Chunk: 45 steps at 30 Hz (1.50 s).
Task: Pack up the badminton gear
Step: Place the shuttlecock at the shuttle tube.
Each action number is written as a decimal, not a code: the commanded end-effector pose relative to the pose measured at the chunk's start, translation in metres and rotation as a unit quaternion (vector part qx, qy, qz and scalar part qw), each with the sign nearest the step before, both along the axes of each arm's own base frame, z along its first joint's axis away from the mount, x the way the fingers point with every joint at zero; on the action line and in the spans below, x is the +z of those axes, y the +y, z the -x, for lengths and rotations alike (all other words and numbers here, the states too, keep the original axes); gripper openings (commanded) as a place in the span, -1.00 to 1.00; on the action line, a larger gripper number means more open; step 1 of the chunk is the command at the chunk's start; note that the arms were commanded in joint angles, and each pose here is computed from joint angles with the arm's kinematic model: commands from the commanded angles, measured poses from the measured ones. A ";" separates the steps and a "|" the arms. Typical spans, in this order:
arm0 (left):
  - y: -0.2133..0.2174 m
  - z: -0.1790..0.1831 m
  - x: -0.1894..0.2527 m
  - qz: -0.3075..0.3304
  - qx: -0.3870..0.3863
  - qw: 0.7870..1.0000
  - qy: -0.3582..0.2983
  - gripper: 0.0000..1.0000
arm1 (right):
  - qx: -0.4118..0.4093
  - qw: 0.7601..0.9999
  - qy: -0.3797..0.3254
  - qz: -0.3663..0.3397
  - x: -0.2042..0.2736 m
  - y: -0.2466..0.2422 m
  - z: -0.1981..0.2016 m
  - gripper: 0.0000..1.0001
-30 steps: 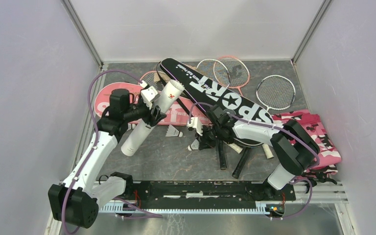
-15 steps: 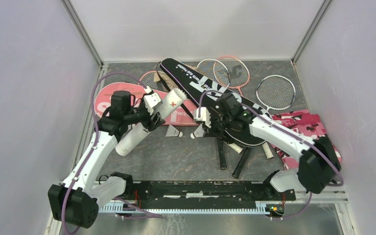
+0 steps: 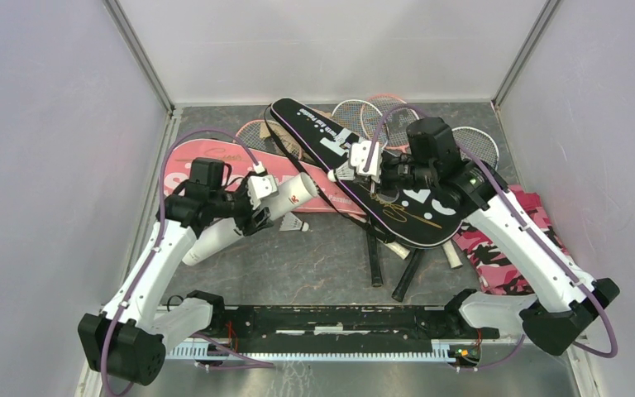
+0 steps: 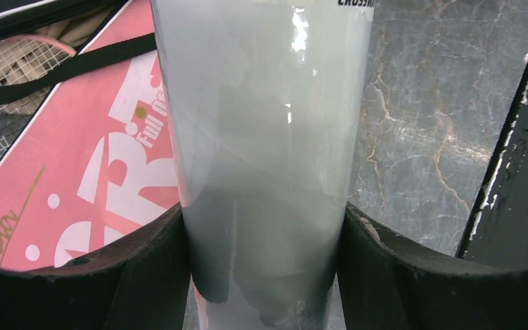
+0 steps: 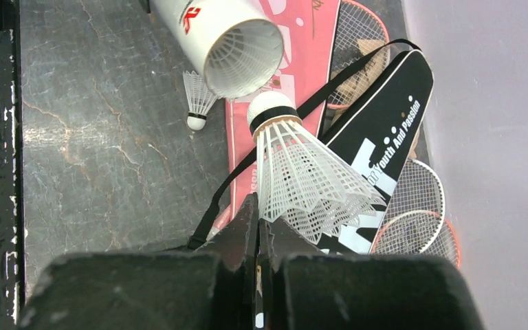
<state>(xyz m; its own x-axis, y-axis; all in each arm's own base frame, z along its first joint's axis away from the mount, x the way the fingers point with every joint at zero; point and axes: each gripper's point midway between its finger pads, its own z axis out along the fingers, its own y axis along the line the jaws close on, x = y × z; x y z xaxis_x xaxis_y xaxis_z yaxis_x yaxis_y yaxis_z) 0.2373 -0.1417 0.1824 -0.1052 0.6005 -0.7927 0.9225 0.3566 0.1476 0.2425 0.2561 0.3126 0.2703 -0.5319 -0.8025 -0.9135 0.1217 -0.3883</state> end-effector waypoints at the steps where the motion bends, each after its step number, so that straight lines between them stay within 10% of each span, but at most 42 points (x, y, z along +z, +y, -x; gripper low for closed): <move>1: -0.013 0.005 0.024 0.017 -0.044 0.998 -0.031 -0.21 | 0.000 1.000 0.010 0.017 -0.001 0.002 0.000 -0.99; 23: -0.048 0.017 0.023 0.033 -0.078 0.996 -0.017 -0.21 | 0.112 0.990 0.072 0.047 -0.042 0.053 0.040 -0.97; 35: -0.050 0.013 0.021 0.026 -0.074 0.997 -0.026 -0.21 | 0.176 0.981 0.061 0.057 -0.044 0.044 0.063 -0.08; 45: -0.059 0.017 0.024 0.054 -0.082 0.995 -0.019 -0.22 | 0.187 0.978 0.094 0.026 -0.055 0.059 0.067 0.08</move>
<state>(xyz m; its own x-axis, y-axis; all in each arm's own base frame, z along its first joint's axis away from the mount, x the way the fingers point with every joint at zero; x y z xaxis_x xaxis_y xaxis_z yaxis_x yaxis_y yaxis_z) 0.2157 -0.1878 0.1894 -0.0093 0.5868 -0.8097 0.9660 0.2144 0.1443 0.1853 0.3053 0.2531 0.3121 -0.5275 -0.7902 -0.9478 -0.2301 -0.2207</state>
